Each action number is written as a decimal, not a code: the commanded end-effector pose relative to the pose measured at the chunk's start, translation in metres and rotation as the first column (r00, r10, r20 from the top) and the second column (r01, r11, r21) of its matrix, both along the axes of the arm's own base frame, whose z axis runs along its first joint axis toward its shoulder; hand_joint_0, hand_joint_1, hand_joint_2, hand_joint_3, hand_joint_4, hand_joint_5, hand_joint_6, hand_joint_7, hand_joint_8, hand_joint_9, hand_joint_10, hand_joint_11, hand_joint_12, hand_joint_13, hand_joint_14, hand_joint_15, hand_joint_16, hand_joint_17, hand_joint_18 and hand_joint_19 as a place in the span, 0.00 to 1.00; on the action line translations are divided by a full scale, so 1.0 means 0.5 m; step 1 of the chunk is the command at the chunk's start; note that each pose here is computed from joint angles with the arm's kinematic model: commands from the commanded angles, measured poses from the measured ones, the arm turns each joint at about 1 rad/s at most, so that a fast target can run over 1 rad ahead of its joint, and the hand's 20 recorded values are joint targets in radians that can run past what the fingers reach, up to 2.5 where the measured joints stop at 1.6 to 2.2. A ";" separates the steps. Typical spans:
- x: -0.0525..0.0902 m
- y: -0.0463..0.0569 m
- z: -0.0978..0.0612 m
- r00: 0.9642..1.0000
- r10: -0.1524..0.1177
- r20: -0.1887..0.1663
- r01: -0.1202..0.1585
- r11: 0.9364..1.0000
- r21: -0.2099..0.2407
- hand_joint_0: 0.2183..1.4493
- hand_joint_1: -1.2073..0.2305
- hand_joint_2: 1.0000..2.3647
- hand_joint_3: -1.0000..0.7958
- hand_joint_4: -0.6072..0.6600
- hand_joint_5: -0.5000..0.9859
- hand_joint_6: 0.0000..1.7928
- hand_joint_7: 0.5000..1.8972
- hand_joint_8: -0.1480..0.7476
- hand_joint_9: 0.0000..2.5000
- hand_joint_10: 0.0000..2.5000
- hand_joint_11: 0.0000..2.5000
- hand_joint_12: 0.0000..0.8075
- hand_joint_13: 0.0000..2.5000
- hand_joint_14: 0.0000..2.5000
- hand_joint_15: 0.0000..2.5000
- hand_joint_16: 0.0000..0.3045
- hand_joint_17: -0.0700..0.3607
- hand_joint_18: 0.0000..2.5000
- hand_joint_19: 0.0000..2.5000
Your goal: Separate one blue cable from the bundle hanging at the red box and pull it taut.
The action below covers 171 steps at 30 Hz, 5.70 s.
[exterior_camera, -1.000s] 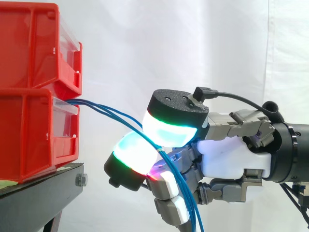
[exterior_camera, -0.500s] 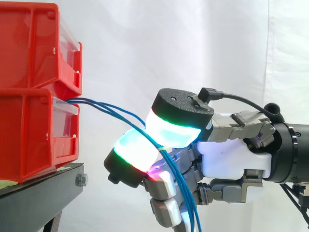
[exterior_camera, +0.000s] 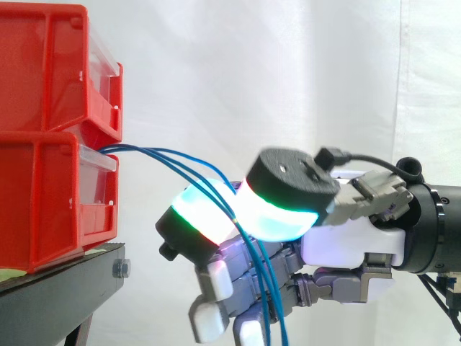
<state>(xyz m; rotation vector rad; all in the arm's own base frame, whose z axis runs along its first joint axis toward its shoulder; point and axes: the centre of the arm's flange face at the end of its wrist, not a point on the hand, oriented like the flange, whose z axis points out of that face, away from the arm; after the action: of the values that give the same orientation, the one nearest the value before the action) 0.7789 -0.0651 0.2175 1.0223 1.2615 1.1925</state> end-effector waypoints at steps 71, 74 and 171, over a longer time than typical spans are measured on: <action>-0.017 -0.012 -0.029 0.999 -0.017 -0.037 0.020 0.997 0.078 0.33 0.43 0.01 0.37 0.63 0.25 0.37 0.54 0.56 0.43 0.01 0.38 0.50 0.34 0.01 0.21 0.17 0.43 0.38 0.27; -0.018 -0.017 -0.029 0.999 -0.026 -0.043 0.031 0.993 0.117 0.32 0.40 0.01 0.37 0.63 0.23 0.40 0.47 0.55 0.42 0.01 0.39 0.50 0.34 0.01 0.21 0.17 0.43 0.39 0.27; -0.016 -0.013 -0.032 0.998 -0.048 -0.042 0.053 0.990 0.128 0.34 0.30 0.01 0.45 0.58 0.21 0.48 0.39 0.56 0.42 0.01 0.42 0.51 0.35 0.01 0.23 0.17 0.44 0.39 0.26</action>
<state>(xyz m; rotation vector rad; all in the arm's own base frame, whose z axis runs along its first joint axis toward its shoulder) 0.7707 -0.0708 0.2017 1.1696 1.1940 1.2338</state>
